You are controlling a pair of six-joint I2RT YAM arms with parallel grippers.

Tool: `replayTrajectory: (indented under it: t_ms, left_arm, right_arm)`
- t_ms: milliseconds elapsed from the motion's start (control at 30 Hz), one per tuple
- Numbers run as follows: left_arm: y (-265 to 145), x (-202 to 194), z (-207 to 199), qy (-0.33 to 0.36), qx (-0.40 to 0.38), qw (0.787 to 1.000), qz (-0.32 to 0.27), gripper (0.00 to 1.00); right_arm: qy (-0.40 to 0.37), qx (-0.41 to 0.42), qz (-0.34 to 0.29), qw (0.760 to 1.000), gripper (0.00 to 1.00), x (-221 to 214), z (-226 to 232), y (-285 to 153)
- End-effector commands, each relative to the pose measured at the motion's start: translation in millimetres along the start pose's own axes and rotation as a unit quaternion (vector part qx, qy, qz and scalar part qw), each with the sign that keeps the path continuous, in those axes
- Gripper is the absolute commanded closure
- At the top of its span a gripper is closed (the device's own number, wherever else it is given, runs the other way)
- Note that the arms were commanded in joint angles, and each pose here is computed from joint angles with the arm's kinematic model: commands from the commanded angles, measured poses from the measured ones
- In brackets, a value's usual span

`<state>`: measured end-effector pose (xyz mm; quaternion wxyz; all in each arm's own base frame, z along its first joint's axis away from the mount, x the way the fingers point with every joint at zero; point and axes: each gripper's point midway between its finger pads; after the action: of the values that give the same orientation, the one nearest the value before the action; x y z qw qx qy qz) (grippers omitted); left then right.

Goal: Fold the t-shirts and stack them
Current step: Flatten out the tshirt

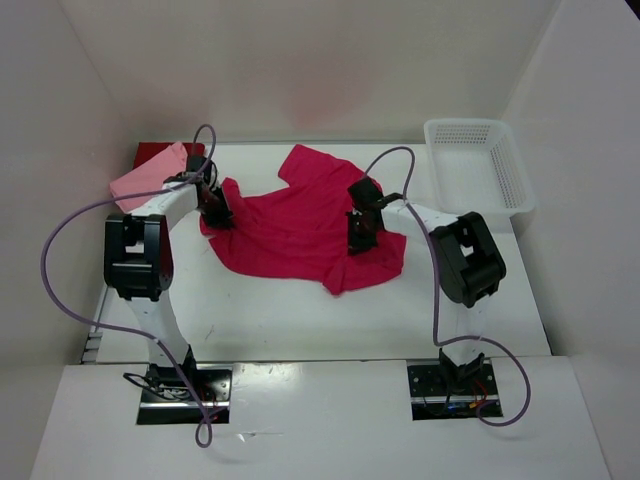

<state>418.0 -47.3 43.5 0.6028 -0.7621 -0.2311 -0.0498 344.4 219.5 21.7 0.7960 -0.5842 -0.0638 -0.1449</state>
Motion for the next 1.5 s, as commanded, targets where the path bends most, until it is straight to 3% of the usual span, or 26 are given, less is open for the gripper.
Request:
replayTrajectory:
  t_ms: [0, 67, 100, 200, 233, 333, 367, 400, 433, 467, 533, 600, 633, 700, 733, 767, 867, 933, 1067, 1267, 1367, 1467]
  left_arm:
    - [2.4, 31.9, -16.2, 0.004, -0.021, 0.999, -0.024, 0.85]
    - [13.3, 29.9, -13.7, 0.000, -0.015, 1.000, -0.004, 0.84]
    - [14.4, 34.5, -15.0, 0.001, -0.016, 1.000, -0.008, 0.78]
    - [7.2, 43.2, -20.6, 0.004, -0.024, 0.999, -0.020, 0.44]
    - [-4.3, 49.3, -24.6, 0.006, -0.029, 0.999, -0.034, 0.28]
    - [-38.5, 61.3, -29.1, 0.012, -0.026, 0.997, -0.073, 0.14]
    - [-51.2, 65.5, -28.2, 0.010, -0.027, 0.996, -0.084, 0.05]
    - [-68.2, 60.3, -23.0, 0.007, -0.022, 0.995, -0.097, 0.03]
    - [-76.9, 56.3, -18.4, 0.003, -0.021, 0.995, -0.102, 0.03]
    - [-84.4, 53.3, -4.3, -0.009, -0.008, 0.994, -0.108, 0.01]
    - [-99.7, 34.9, 14.8, -0.021, 0.010, 0.992, -0.124, 0.08]
    - [-110.6, 22.7, 33.8, -0.056, 0.022, 0.989, -0.135, 0.18]
    - [-100.3, 6.7, 47.1, -0.073, 0.030, 0.989, -0.124, 0.35]
    - [-89.5, -9.4, 52.3, -0.099, 0.023, 0.989, -0.110, 0.51]
    - [-83.7, -9.8, 54.4, -0.109, 0.011, 0.987, -0.116, 0.58]
    - [-71.9, -23.1, 58.9, -0.125, -0.001, 0.987, -0.096, 0.66]
    - [-44.7, -24.4, 55.0, -0.142, -0.027, 0.987, -0.076, 0.66]
    - [-30.5, -18.8, 57.1, -0.152, -0.027, 0.985, -0.076, 0.56]
    - [-18.6, -5.6, 47.8, -0.162, -0.060, 0.982, -0.081, 0.53]
    - [1.5, -7.8, 57.6, -0.176, -0.039, 0.982, -0.061, 0.53]
    - [7.0, -4.8, 61.7, -0.177, -0.030, 0.982, -0.064, 0.63]
    - [8.0, -5.2, 59.9, -0.180, -0.027, 0.981, -0.064, 0.80]
  right_arm:
    - [-0.005, 0.013, -0.051, 0.999, 0.94, 17.1, 13.7, -42.3]
    - [0.005, 0.008, -0.051, 0.999, 0.94, 1.3, 3.7, -61.5]
    - [0.006, 0.002, -0.052, 0.999, 0.94, -4.7, -2.1, -68.4]
    - [0.033, -0.011, -0.025, 0.999, 0.94, -49.9, -27.5, -90.8]
    - [0.046, -0.017, -0.009, 0.999, 0.94, -65.5, -34.4, -98.2]
    - [0.107, 0.035, 0.031, 0.993, 0.94, -107.8, -28.7, -125.1]
    - [0.119, 0.086, 0.038, 0.988, 0.93, -118.8, -15.7, -143.4]
    - [0.150, 0.087, 0.053, 0.983, 0.87, -133.1, -20.0, -142.4]
    - [0.158, 0.086, 0.054, 0.982, 0.73, -138.4, -22.7, -146.2]
    - [0.156, 0.087, 0.037, 0.983, 0.68, -137.4, -25.6, -153.5]
    - [0.147, 0.076, 0.031, 0.986, 0.53, -136.2, -29.2, -160.0]
    - [0.130, 0.074, 0.002, 0.989, 0.51, -116.6, -25.9, -169.1]
    - [0.116, 0.080, -0.021, 0.990, 0.51, -100.5, -21.9, -175.2]
    - [0.101, 0.085, -0.037, 0.991, 0.61, -85.8, -15.7, -171.1]
    - [0.099, 0.089, -0.038, 0.990, 0.71, -80.8, -14.0, -167.0]
    - [0.089, 0.109, -0.052, 0.989, 0.86, -68.7, -4.1, -165.4]
    - [0.085, 0.129, -0.052, 0.987, 1.00, -60.1, 6.0, -152.2]
    - [0.080, 0.145, -0.065, 0.984, 1.00, -51.7, 13.4, -151.7]
    - [0.073, 0.150, -0.072, 0.983, 0.97, -49.2, 14.4, -149.8]
    - [0.077, 0.153, -0.075, 0.982, 0.93, -52.7, 12.3, -148.2]
    - [0.083, 0.150, -0.079, 0.982, 0.91, -53.2, 10.0, -148.7]
    - [0.083, 0.146, -0.083, 0.982, 0.83, -51.9, 8.6, -148.2]
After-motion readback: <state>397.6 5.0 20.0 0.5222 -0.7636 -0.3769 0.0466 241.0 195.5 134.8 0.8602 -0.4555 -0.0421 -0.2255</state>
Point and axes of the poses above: each gripper's point midway between its finger pads, its own y axis out along the fingers, its own z axis along the line the jaws close on, x = y × z, and after that the axes turned 7 degrees about y, right-handed
